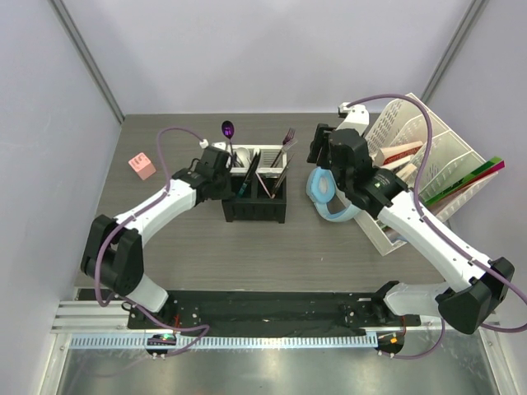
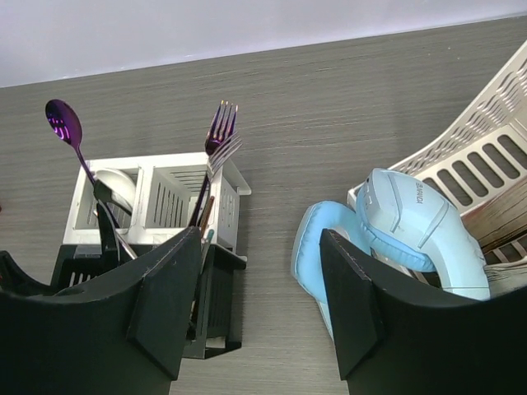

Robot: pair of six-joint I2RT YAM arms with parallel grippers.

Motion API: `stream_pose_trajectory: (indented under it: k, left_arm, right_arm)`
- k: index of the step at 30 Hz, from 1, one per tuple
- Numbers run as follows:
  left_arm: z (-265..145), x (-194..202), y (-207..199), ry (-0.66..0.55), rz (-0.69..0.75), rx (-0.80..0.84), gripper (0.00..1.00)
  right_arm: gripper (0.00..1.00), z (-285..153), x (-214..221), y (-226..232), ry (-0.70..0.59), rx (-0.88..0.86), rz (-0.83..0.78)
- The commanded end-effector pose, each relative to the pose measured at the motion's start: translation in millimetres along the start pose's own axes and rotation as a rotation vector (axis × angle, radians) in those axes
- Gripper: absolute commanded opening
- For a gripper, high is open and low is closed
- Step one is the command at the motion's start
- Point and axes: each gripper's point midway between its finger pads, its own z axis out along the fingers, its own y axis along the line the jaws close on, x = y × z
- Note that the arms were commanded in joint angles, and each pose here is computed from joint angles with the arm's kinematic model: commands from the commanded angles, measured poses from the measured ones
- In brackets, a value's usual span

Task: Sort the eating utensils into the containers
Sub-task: Move the container to the center of the board.

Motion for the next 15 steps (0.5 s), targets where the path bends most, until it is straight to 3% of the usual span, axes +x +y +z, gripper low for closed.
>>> stream_pose_trajectory:
  k: [1, 2, 3, 6, 13, 15]
  left_arm:
    - [9.9, 50.8, -5.9, 0.170, 0.012, -0.005, 0.05]
    - [9.7, 52.2, -5.6, 0.172, 0.012, -0.009, 0.18]
    - [7.5, 50.3, -6.0, 0.163, 0.009, -0.009, 0.24]
    - [1.5, 37.3, -7.2, 0.106, 0.001, -0.005, 0.33]
    - [-55.0, -11.4, -17.3, -0.143, -0.070, 0.096, 0.37]
    - [-71.2, -28.3, -8.3, -0.204, -0.090, 0.046, 0.39]
  right_arm:
    - [0.65, -7.0, -19.9, 3.5, -0.044, -0.022, 0.028]
    - [0.65, -7.0, -21.6, 4.3, -0.048, -0.022, 0.028]
    - [0.65, -6.6, -23.8, 5.0, -0.050, -0.023, 0.028]
    - [0.65, -4.9, -21.9, 7.8, -0.042, -0.032, 0.027]
    - [0.65, 1.2, -13.9, 18.9, 0.001, -0.071, 0.007]
    - [0.65, 3.3, -12.4, 22.2, 0.011, -0.078, 0.010]
